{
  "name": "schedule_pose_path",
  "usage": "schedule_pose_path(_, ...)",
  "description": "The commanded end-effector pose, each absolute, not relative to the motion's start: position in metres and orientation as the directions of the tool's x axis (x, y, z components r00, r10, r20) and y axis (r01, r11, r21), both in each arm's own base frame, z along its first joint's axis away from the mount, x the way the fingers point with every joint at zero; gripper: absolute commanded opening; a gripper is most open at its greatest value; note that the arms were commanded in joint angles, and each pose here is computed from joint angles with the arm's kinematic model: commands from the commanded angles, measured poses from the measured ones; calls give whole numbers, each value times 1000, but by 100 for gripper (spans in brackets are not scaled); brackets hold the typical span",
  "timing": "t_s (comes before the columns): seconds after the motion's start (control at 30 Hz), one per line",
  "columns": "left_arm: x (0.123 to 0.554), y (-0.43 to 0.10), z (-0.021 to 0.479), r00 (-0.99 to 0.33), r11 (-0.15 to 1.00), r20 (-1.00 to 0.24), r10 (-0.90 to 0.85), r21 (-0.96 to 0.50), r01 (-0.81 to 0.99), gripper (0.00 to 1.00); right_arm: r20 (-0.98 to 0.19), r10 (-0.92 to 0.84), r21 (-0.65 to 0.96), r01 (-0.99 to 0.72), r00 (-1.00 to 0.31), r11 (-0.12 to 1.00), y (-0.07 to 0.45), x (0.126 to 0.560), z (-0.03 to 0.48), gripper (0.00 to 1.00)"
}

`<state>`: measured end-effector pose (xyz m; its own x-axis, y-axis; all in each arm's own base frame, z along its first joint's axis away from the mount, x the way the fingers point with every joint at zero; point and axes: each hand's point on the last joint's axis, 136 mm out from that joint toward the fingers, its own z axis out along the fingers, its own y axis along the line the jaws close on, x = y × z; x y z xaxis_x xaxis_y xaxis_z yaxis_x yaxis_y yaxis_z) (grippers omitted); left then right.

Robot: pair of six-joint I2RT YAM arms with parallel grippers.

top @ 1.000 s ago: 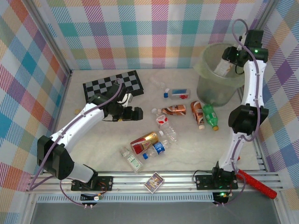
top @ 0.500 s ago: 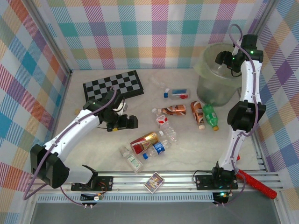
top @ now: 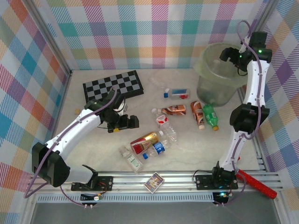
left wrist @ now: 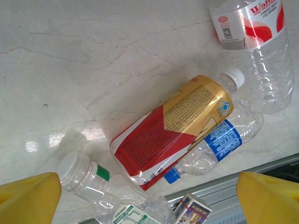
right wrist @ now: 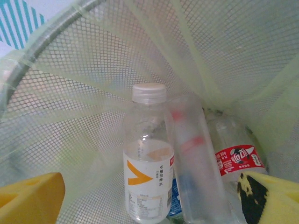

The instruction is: Put the plastic bottles in the bin

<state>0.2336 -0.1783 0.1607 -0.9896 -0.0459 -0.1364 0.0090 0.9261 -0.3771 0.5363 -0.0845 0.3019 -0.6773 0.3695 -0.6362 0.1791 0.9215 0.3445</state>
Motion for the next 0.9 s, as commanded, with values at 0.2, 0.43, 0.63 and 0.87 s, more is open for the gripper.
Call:
schedule_pose_path(0.2, 191, -157, 139, -953, 886, 29, -302, -360, -292, 92, -704, 337, 362, 91, -625, 928, -62, 492, 368, 95)
schedule_pose_path(0.43, 149, -130, 105, -820, 774, 133, -557, -275, -570, 87, -696, 307, 360, 53, -649, 931, -44, 475, 369, 95)
schedule_pose_path(0.63, 151, -138, 74, -723, 659, 193, -663, -308, -686, 83, -688, 276, 356, 20, -671, 934, -33, 467, 365, 94)
schedule_pose_path(0.87, 153, -141, 55, -675, 604, 222, -703, -315, -732, 78, -685, 260, 337, 20, -681, 941, -34, 461, 361, 94)
